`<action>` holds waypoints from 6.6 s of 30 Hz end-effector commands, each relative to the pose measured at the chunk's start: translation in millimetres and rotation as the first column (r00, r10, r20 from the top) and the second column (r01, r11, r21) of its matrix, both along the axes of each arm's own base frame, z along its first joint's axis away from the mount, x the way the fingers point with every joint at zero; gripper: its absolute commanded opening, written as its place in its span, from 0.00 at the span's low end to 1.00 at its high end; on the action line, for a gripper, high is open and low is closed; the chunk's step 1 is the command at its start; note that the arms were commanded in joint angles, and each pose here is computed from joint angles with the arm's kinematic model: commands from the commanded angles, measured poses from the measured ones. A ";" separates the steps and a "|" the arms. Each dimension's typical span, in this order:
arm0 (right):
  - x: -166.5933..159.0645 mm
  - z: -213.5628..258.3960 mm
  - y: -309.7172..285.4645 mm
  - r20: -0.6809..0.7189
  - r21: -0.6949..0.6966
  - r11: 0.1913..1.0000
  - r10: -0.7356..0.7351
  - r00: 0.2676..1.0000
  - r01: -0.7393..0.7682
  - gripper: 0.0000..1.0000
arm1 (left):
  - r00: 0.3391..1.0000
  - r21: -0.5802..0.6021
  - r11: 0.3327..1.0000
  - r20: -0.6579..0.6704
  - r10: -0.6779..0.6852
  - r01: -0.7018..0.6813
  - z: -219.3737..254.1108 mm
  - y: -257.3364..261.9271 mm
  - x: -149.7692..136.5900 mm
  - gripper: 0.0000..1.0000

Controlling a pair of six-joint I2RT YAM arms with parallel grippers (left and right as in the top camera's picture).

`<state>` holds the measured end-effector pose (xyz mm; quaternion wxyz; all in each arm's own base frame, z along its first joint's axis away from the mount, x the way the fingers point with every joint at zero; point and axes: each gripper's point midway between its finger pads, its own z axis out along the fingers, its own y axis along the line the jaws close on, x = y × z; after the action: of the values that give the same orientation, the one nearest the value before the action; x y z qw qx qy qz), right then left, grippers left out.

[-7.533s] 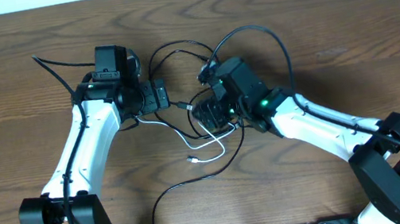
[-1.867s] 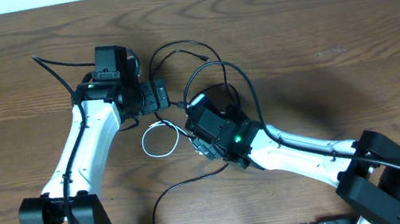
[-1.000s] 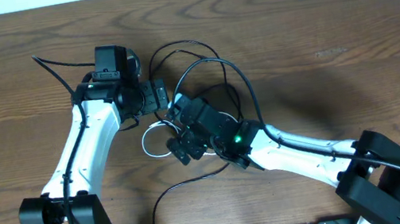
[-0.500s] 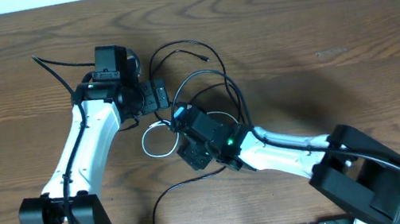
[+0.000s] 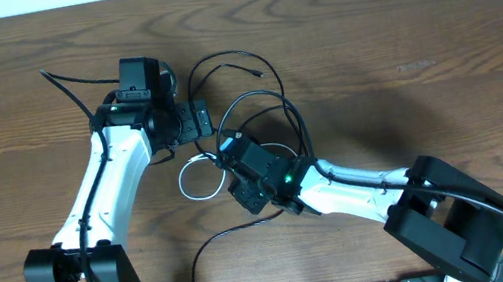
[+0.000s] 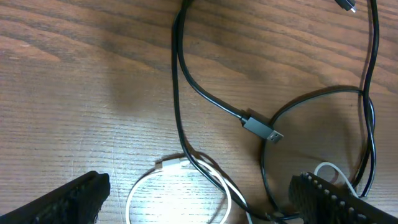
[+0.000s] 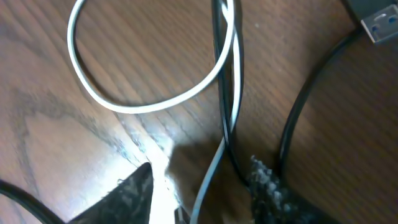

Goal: Untangle cables

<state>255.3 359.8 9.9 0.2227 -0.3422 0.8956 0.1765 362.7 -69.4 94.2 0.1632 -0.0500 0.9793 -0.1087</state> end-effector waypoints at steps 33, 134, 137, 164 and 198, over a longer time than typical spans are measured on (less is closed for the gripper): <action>-16.3 28.1 3.5 -0.055 0.048 0.998 0.030 0.998 -0.028 0.07 | 1.000 -0.011 1.000 -0.002 0.000 0.000 1.0 -0.8 1.0 0.98; -54.5 7.1 1.3 -0.214 0.019 0.999 0.043 0.976 -0.040 0.41 | 1.000 -0.011 1.000 -0.002 0.000 0.000 1.0 -0.8 1.0 0.98; -54.1 6.4 0.1 -0.211 0.012 0.999 0.039 0.977 -0.038 0.40 | 1.000 -0.011 1.000 -0.002 0.000 0.000 1.0 -0.8 1.0 0.98; -66.3 3.0 -0.8 -0.250 -0.007 1.000 0.020 0.968 -0.022 0.30 | 1.000 -0.011 1.000 -0.002 0.000 0.000 1.0 -0.8 1.0 0.98; -88.6 22.4 24.6 -0.348 0.154 0.981 0.166 0.923 -0.118 0.01 | 1.000 -0.011 1.000 -0.002 0.000 0.000 1.0 -0.8 1.0 0.98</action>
<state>179.5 376.0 25.0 0.0920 -0.3382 0.8967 0.2703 362.7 -69.4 94.2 0.1632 -0.0502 0.9793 -0.1087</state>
